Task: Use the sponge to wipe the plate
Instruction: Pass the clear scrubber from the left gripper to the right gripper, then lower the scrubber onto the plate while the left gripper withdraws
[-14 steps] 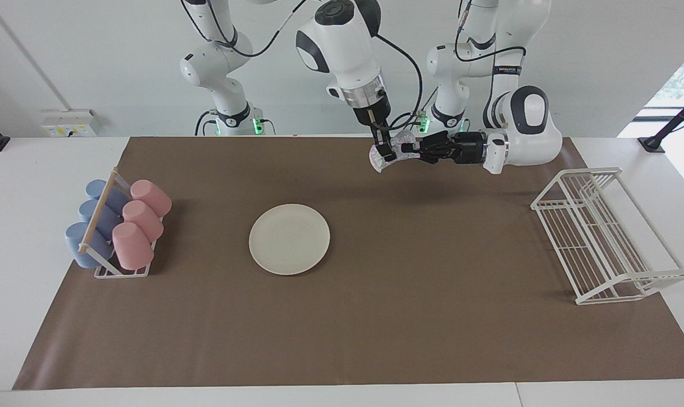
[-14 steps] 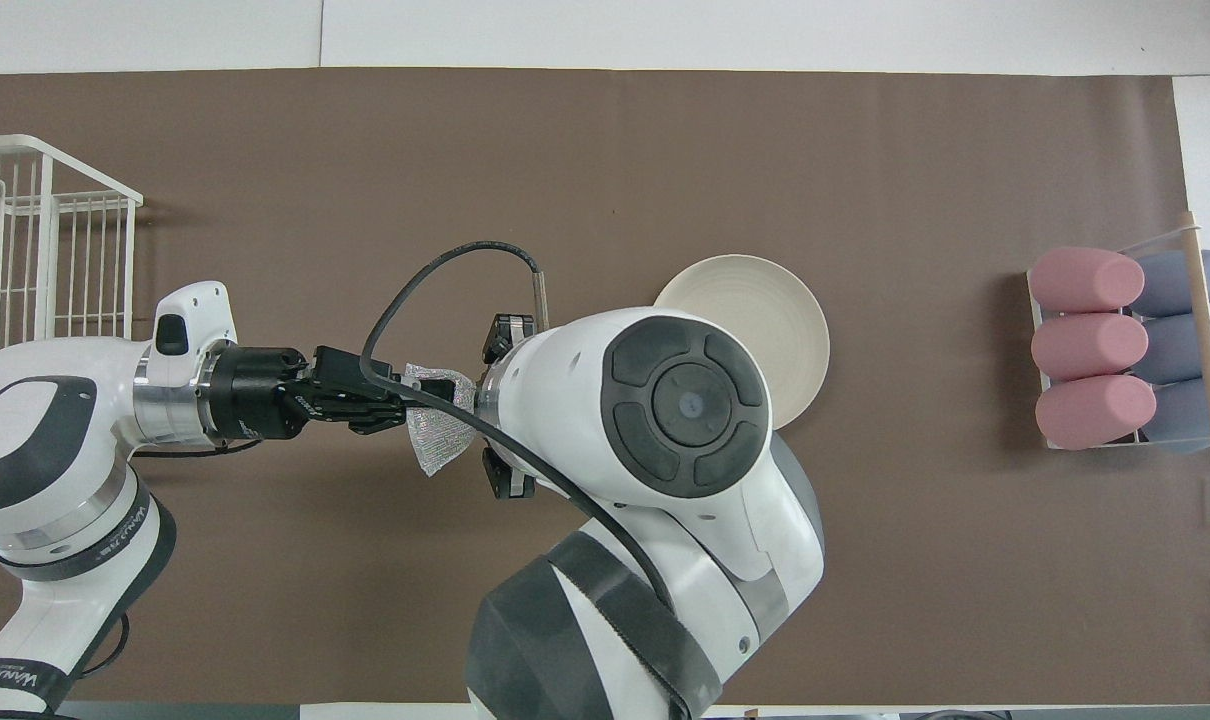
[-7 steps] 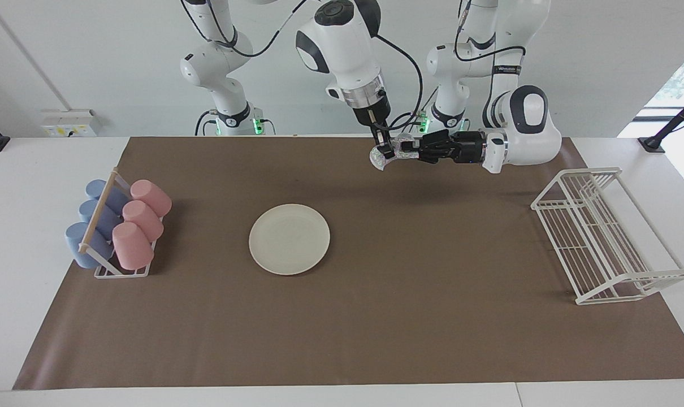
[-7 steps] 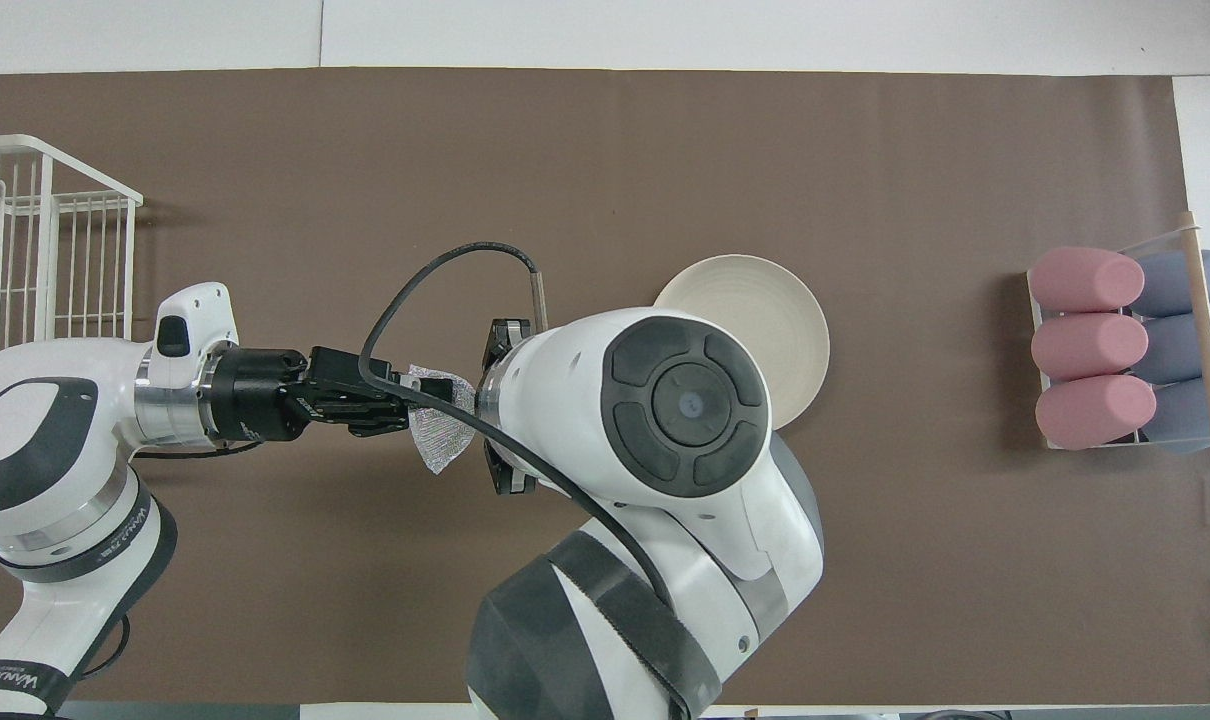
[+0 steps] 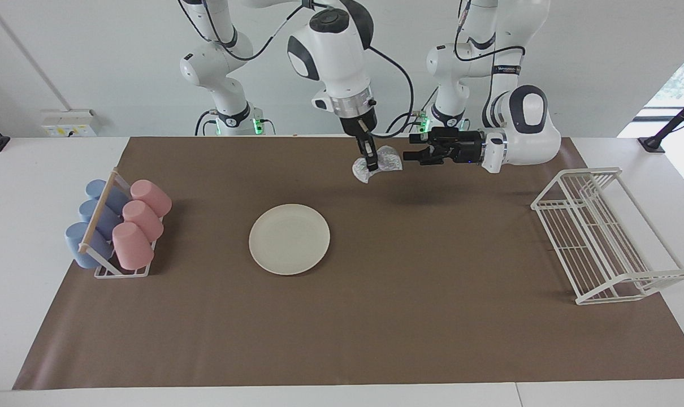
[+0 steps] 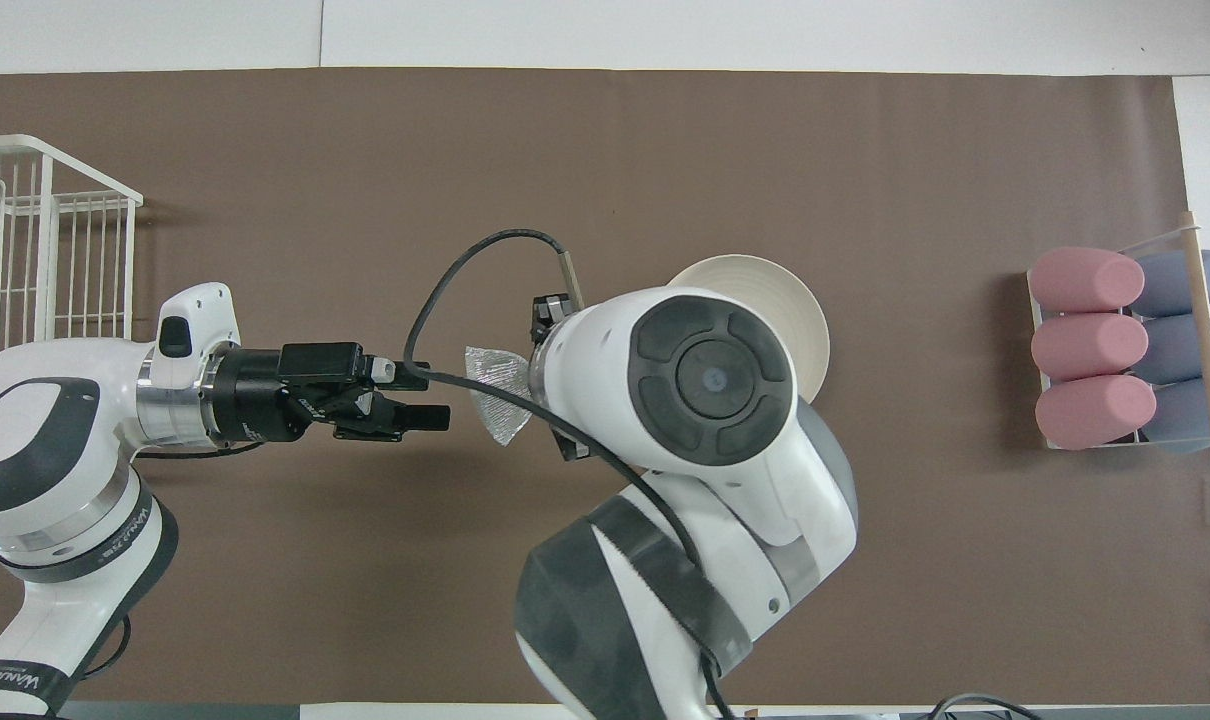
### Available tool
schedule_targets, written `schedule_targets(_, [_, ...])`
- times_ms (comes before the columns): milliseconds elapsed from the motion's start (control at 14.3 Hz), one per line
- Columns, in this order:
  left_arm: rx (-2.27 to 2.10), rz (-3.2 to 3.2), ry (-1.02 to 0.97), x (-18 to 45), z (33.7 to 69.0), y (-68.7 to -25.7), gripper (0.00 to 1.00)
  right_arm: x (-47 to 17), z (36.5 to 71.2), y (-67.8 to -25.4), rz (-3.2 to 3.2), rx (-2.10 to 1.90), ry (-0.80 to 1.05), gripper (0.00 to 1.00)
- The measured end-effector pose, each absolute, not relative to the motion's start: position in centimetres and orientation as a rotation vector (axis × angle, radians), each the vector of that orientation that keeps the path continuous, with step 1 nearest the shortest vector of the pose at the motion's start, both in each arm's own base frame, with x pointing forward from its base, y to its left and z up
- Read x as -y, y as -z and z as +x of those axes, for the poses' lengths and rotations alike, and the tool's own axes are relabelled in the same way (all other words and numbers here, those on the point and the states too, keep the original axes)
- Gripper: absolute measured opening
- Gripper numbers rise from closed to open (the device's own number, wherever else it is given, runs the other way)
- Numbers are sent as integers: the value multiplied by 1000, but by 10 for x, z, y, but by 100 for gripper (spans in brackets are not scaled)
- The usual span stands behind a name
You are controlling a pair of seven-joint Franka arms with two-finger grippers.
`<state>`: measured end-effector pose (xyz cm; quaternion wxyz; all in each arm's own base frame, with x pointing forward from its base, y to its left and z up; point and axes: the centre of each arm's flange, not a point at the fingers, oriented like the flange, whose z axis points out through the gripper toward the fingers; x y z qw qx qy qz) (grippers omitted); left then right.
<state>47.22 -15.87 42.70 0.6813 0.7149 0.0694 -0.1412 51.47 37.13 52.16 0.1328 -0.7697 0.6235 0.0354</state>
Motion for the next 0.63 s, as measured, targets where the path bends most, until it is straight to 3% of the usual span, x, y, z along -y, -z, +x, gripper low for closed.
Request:
schedule_targets(280, [-154,1612,318,159,472,-426,100,-289,561,-479,-2306,-1731,-26,12])
schedule_targets(630, [-127,1781,290,151,471,-410,100,-280,543,-379,-2333,-1743,2,12])
